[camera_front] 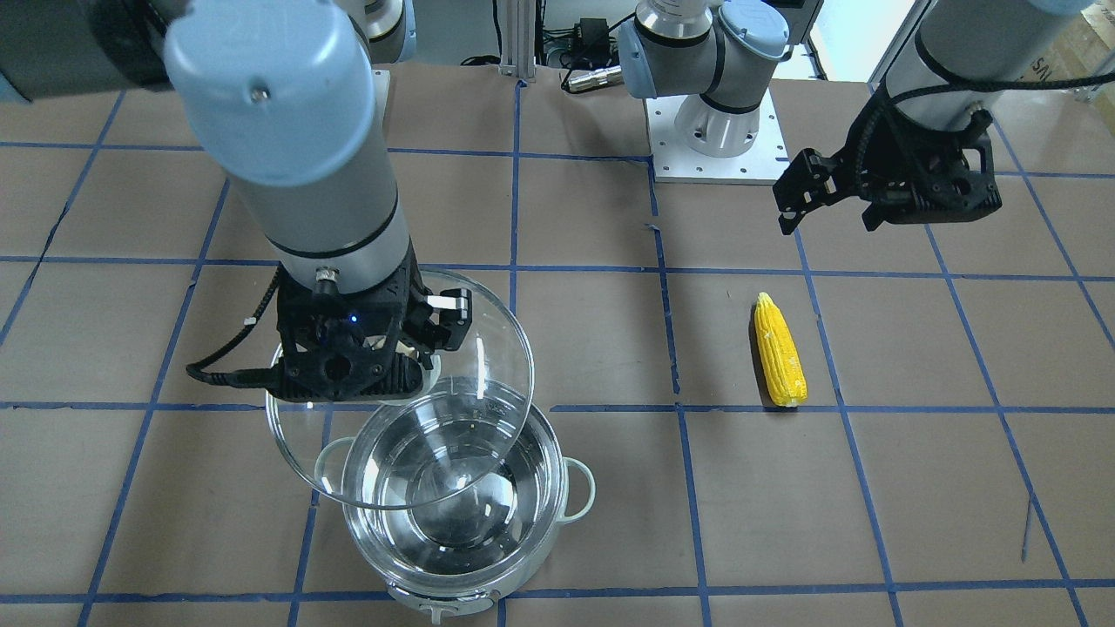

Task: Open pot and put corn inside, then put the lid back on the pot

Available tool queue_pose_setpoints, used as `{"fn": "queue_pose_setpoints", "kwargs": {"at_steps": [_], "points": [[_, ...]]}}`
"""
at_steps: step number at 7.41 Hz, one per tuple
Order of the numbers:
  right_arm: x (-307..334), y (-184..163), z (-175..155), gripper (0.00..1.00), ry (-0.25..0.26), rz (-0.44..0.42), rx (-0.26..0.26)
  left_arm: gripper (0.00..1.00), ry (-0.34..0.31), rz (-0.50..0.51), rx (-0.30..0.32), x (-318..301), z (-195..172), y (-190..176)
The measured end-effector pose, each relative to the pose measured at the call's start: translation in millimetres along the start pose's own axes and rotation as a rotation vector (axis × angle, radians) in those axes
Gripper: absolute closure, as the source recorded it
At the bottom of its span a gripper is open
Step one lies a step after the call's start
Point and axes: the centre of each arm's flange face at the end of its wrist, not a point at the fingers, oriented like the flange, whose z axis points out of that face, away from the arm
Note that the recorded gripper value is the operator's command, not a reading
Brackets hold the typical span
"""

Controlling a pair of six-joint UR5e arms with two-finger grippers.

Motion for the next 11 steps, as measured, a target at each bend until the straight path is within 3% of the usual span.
{"fn": "queue_pose_setpoints", "kwargs": {"at_steps": [2,5,7,9,10,11], "points": [[17.3,15.2,-11.0,0.87,0.003,-0.011,-0.017,0.0,0.006,0.005,0.006,-36.9,69.0,-7.1],[35.6,35.1,23.8,0.87,0.026,-0.009,-0.053,0.0,0.0,0.023,0.041,-56.5,172.3,-20.9],[60.9,58.5,29.9,0.87,0.028,-0.007,-0.068,0.0,0.008,0.021,0.005,-58.1,215.5,-32.5],[86.3,90.4,44.8,0.87,0.025,-0.008,-0.044,0.0,0.01,0.023,-0.005,-59.4,245.3,-41.3],[103.8,107.3,58.7,0.86,0.023,-0.011,-0.02,0.1,0.012,0.021,-0.011,-59.8,259.1,-43.7],[120.5,124.1,74.6,0.85,0.021,-0.009,0.001,0.31,0.01,0.022,-0.007,-60.3,269.9,-46.9]]}}
